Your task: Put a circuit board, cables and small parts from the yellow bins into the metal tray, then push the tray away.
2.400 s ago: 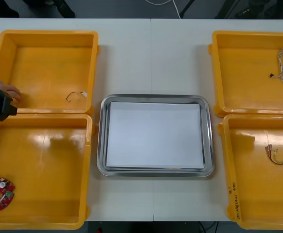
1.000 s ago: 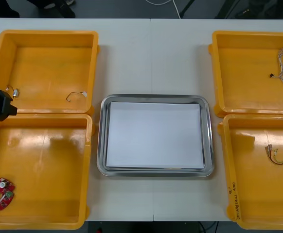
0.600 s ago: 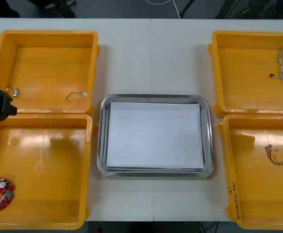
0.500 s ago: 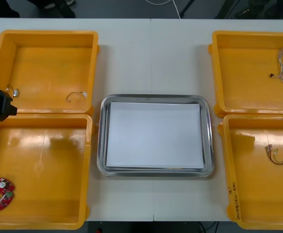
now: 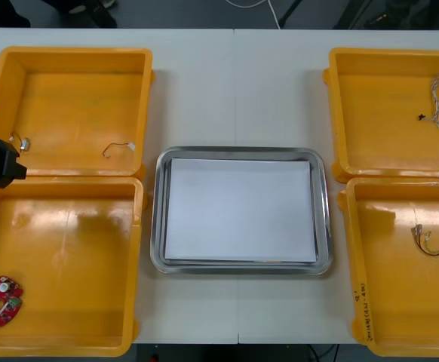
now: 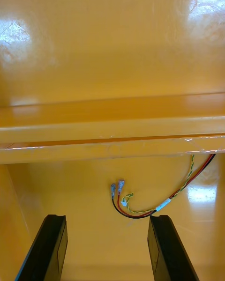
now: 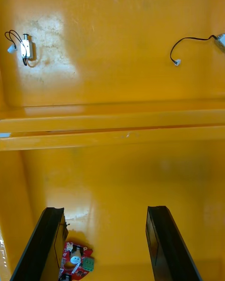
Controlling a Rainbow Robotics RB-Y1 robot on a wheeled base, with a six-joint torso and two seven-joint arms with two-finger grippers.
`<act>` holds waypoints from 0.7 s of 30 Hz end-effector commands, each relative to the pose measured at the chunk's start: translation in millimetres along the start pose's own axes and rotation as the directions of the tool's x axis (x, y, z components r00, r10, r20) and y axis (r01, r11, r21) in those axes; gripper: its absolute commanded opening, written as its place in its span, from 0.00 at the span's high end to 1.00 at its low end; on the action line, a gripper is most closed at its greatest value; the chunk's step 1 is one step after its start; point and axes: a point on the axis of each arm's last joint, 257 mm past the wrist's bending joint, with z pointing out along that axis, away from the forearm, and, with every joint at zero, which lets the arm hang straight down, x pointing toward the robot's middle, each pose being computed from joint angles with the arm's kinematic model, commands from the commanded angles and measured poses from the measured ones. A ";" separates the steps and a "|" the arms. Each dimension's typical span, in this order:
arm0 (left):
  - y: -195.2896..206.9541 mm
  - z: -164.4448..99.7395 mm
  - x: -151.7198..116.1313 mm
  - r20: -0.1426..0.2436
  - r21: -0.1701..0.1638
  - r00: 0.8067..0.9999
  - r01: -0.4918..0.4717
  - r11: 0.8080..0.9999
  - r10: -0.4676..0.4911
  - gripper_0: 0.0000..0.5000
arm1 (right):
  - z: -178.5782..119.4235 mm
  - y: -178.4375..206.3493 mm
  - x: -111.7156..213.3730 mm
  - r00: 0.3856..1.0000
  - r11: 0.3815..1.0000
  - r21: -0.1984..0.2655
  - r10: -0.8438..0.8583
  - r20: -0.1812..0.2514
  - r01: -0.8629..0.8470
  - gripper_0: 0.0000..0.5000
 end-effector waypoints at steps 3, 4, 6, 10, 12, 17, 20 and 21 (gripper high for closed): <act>11.7 -10.7 0.4 0.014 -0.036 0.998 0.055 0.998 -0.054 0.00 | -0.1 5.3 1.1 0.998 0.998 -0.001 -0.061 0.008 0.061 0.00; 11.7 -10.7 0.4 0.014 -0.036 0.998 0.055 0.998 -0.054 0.00 | -0.1 5.3 1.1 0.998 0.998 -0.001 -0.061 0.008 0.061 0.00; 11.7 -10.7 0.4 0.014 -0.036 0.998 0.055 0.998 -0.054 0.00 | -0.1 5.3 1.1 0.998 0.998 -0.001 -0.061 0.008 0.061 0.00; 11.7 -10.7 0.4 0.014 -0.036 0.998 0.055 0.998 -0.054 0.00 | -0.1 5.3 1.1 0.998 0.998 -0.001 -0.061 0.008 0.061 0.00; 11.7 -10.7 0.4 0.014 -0.036 0.998 0.055 0.998 -0.054 0.00 | -0.1 5.3 1.1 0.998 0.998 -0.001 -0.061 0.008 0.061 0.00; 11.7 -10.7 0.4 0.014 -0.036 0.998 0.055 0.998 -0.054 0.00 | -0.1 5.3 1.1 0.998 0.998 -0.001 -0.061 0.008 0.061 0.00; 11.7 -10.7 0.4 0.014 -0.036 0.998 0.055 0.998 -0.054 0.00 | -0.1 5.3 1.1 0.998 0.998 -0.001 -0.061 0.008 0.061 0.00; 11.7 -10.7 0.4 0.014 -0.036 0.998 0.055 0.998 -0.054 0.00 | -0.1 5.3 1.1 0.998 0.998 -0.001 -0.061 0.008 0.061 0.00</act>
